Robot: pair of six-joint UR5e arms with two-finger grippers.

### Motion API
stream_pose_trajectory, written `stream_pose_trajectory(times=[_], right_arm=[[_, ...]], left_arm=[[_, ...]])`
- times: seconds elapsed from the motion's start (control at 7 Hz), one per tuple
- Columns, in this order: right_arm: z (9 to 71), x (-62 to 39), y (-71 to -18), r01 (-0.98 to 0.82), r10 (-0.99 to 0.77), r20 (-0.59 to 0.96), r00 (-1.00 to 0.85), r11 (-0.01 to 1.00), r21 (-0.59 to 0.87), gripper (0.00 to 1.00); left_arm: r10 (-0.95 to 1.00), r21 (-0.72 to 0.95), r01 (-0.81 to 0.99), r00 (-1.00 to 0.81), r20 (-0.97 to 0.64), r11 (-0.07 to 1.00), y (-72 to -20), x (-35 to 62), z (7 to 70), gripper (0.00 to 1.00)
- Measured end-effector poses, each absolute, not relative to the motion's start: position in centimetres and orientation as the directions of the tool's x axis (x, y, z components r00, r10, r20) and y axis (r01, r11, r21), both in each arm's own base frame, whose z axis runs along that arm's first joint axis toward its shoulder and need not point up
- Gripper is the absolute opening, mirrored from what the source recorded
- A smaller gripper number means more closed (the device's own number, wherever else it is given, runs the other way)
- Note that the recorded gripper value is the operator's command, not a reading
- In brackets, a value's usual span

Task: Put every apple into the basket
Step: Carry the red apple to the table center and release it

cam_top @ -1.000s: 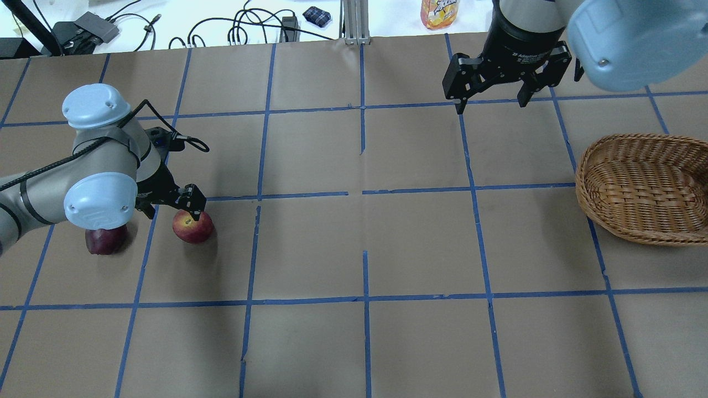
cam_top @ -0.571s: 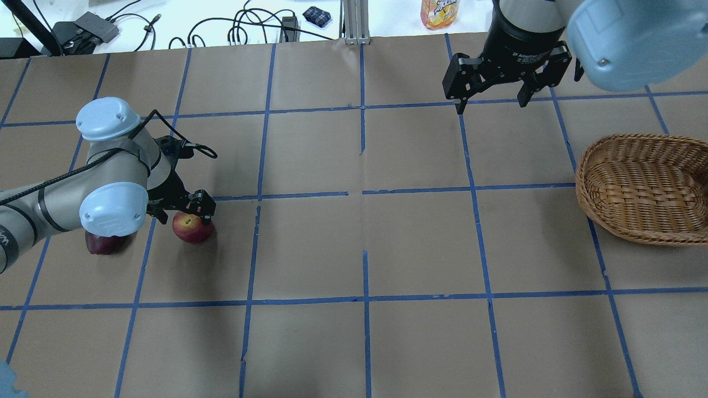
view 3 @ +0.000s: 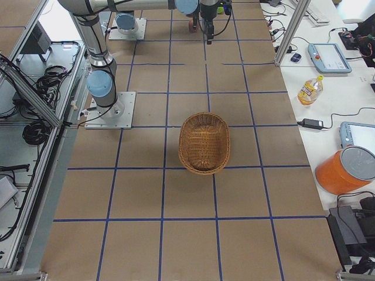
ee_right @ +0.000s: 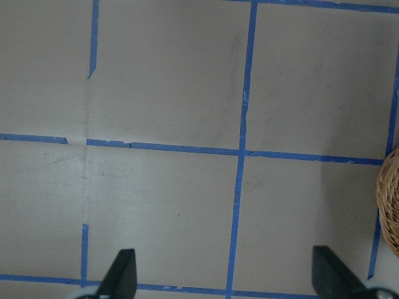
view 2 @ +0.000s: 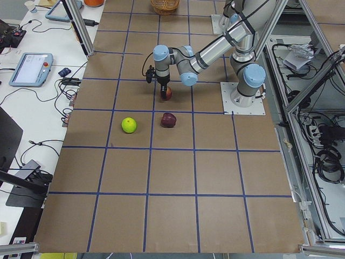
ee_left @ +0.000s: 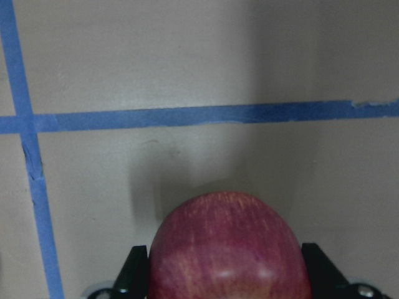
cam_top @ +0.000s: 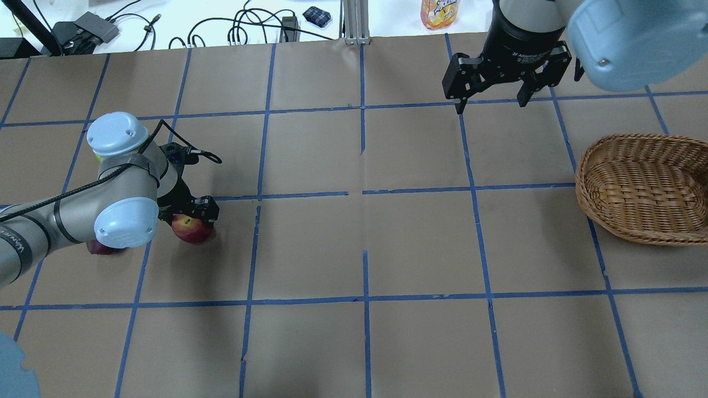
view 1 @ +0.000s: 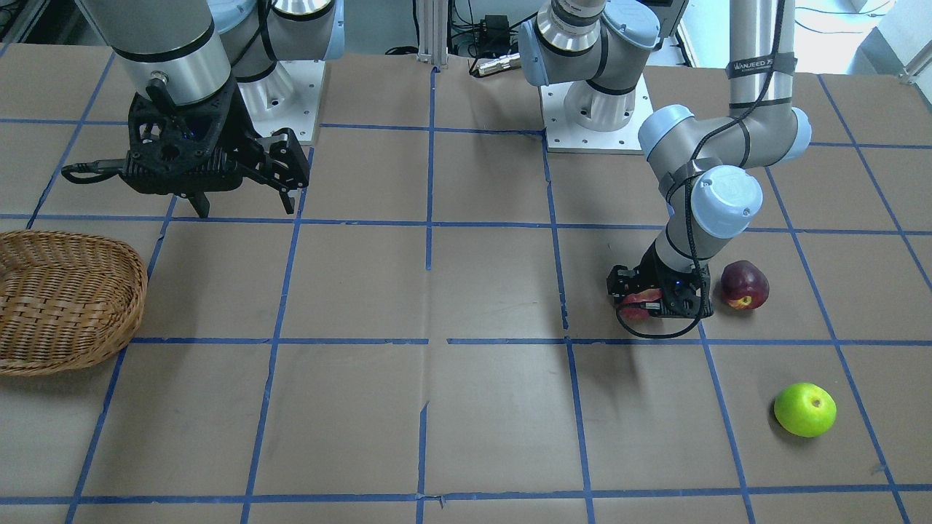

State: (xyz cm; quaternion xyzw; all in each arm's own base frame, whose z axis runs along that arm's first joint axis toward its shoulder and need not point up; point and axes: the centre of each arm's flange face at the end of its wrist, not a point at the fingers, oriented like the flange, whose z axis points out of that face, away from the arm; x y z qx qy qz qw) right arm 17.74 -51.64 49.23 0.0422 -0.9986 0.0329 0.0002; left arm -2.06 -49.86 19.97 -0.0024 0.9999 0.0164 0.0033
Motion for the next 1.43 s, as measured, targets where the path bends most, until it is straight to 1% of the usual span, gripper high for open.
stream_pose_trajectory(times=[0.14,0.43,0.57,0.71,0.86,1.0,1.14,1.29,1.43], right_arm=[[49.2,17.7,-51.6,-0.085,-0.085,0.004,-0.996,0.994,-0.065,1.00],[49.2,17.7,-51.7,-0.085,-0.085,0.006,-0.996,0.994,-0.065,1.00],[49.2,17.7,-51.6,-0.085,-0.085,0.007,-0.996,0.994,-0.065,1.00],[49.2,17.7,-51.7,-0.085,-0.085,0.007,-0.996,0.994,-0.065,1.00],[49.2,17.7,-51.6,-0.085,-0.085,0.006,-0.996,0.994,-0.065,1.00],[49.2,17.7,-51.7,-0.085,-0.085,0.006,-0.996,0.994,-0.065,1.00],[49.2,17.7,-51.7,-0.086,-0.085,0.007,-0.996,0.994,-0.065,1.00],[49.2,17.7,-51.7,-0.086,-0.086,0.007,-0.996,0.994,-0.065,1.00],[49.2,17.7,-51.7,-0.086,-0.085,0.008,-0.996,0.994,-0.065,1.00]], left_arm=[[-0.077,0.006,-0.077,-0.996,0.039,0.997,-50.6,-4.4,21.6,0.27],[-0.153,-0.037,-0.162,-0.971,0.185,0.986,-53.2,-16.1,25.9,0.26],[-0.160,-0.041,-0.174,-0.960,0.230,0.984,-53.4,-23.6,27.5,0.25],[-0.145,-0.036,-0.159,-0.958,0.248,0.987,-53.1,-29.9,27.8,0.25],[-0.132,-0.030,-0.144,-0.959,0.250,0.989,-52.9,-33.4,26.7,0.27],[-0.120,-0.032,-0.132,-0.963,0.239,0.991,-52.9,-35.3,25.0,0.69],[-0.114,-0.043,-0.126,-0.970,0.214,0.991,-53.0,-36.1,23.5,0.74],[-0.114,-0.046,-0.124,-0.976,0.188,0.991,-53.1,-36.4,22.4,0.77],[-0.110,-0.052,-0.120,-0.980,0.165,0.991,-53.3,-36.3,21.6,1.00]])
